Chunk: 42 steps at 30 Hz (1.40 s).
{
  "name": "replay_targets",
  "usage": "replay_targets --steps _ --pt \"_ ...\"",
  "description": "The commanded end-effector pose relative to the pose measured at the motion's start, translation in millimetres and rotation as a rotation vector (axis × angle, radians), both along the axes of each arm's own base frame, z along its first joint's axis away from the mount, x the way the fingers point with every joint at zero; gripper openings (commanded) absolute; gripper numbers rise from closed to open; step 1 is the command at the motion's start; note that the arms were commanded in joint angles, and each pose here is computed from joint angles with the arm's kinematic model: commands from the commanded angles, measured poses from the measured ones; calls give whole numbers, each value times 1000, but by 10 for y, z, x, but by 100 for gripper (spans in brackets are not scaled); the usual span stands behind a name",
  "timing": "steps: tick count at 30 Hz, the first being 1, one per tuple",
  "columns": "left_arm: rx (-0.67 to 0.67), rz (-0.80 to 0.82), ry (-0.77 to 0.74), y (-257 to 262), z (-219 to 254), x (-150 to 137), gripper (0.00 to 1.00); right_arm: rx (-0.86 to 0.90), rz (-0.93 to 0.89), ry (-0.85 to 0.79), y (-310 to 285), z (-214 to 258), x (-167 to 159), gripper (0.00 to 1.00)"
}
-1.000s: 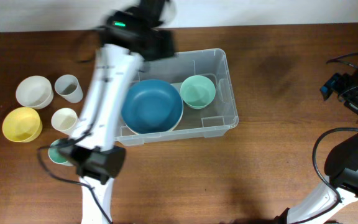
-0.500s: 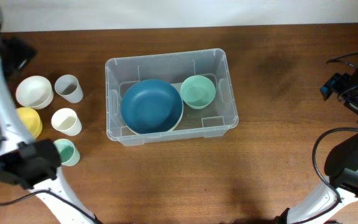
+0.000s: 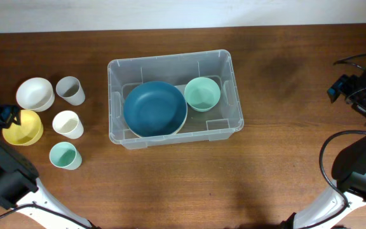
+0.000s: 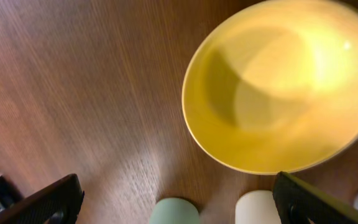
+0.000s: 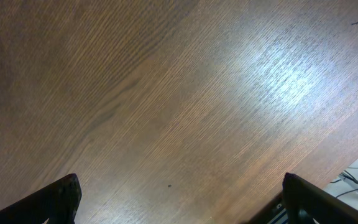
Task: Pack container
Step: 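Grasp the yellow bowl rim with the left gripper and lift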
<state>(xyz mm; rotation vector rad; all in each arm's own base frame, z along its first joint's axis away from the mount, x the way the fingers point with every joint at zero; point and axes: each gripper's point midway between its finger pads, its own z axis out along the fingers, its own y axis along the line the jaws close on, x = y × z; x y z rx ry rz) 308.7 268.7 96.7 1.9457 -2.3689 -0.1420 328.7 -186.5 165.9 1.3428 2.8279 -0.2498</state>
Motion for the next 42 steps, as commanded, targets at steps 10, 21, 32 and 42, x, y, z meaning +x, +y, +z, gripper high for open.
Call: replay_targets --steps 10,21,32,42 --pt "-3 28 9 15 -514 -110 99 -5 -9 4 -11 -5 -12 99" --pt "13 28 6 44 -599 -105 54 -5 -9 4 -11 -5 -12 99" --pt "35 26 21 80 -628 -131 47 -5 -9 4 -11 -5 -12 99" --pt "60 26 15 126 -669 -117 44 -5 -9 4 -11 -5 -12 99"
